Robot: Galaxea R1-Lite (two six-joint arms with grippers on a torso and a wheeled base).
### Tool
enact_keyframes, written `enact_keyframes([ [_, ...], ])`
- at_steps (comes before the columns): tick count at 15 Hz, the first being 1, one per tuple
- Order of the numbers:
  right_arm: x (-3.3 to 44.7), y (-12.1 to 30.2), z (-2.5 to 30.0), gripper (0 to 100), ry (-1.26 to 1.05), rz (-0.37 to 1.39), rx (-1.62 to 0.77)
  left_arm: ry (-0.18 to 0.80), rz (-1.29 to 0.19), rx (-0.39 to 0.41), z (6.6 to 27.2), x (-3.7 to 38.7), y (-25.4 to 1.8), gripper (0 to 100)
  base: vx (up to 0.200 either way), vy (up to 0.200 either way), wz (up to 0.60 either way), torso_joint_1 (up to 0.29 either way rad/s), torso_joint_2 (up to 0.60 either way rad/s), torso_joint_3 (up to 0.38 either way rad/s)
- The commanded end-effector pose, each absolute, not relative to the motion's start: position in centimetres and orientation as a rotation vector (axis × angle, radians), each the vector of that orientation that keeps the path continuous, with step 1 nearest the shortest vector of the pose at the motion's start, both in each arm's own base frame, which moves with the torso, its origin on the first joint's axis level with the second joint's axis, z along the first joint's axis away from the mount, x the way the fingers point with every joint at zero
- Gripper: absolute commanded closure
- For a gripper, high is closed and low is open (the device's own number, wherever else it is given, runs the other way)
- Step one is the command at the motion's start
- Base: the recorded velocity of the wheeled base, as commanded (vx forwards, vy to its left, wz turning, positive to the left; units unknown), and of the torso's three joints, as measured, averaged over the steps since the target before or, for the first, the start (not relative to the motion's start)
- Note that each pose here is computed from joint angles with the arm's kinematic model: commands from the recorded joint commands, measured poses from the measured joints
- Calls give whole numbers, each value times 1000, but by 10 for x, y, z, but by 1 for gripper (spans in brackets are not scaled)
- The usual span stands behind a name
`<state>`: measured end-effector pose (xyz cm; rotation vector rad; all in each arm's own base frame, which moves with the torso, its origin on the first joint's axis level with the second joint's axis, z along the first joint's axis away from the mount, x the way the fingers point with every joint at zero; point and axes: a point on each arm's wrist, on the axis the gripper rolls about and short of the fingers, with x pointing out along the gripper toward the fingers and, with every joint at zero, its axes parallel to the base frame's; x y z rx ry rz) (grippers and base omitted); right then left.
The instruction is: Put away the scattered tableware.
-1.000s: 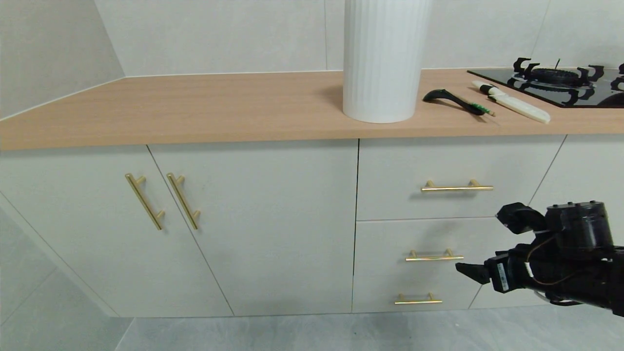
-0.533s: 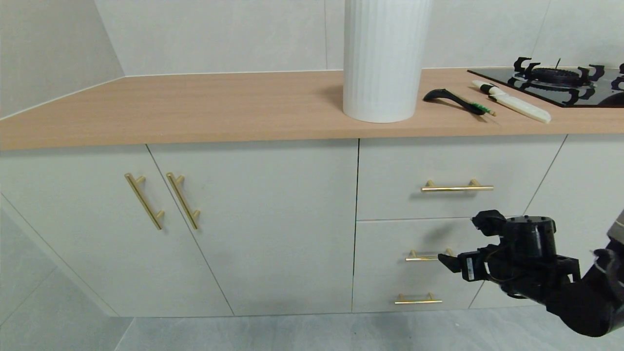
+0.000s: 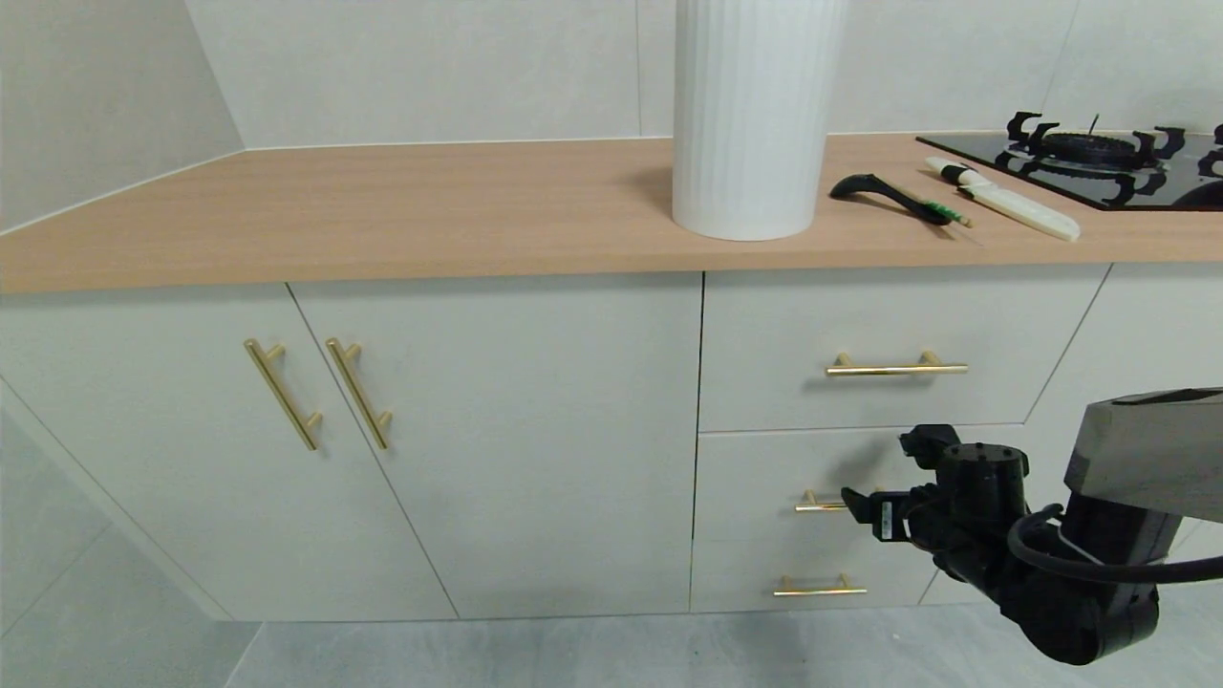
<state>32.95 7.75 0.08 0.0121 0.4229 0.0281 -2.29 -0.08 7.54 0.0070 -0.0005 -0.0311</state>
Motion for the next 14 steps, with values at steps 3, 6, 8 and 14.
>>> enact_keyframes([
  [3, 339, 80, -23, 0, 430, 1, 3, 1, -31, 8, 75, -23, -1, 0, 0, 0, 0, 0, 0, 0],
  [6, 348, 82, -28, 0, 384, -25, 8, 1, -31, 8, 75, -23, -1, 0, 0, 0, 0, 0, 0, 0],
  [8, 352, 83, -31, 0, 370, -44, 7, 1, -31, 6, 75, -23, -1, 0, 0, 0, 0, 0, 0, 0],
  [14, 350, 82, -42, 0, 402, -51, -6, 0, -31, 8, 75, -23, -1, 0, 0, 0, 0, 0, 0, 0],
])
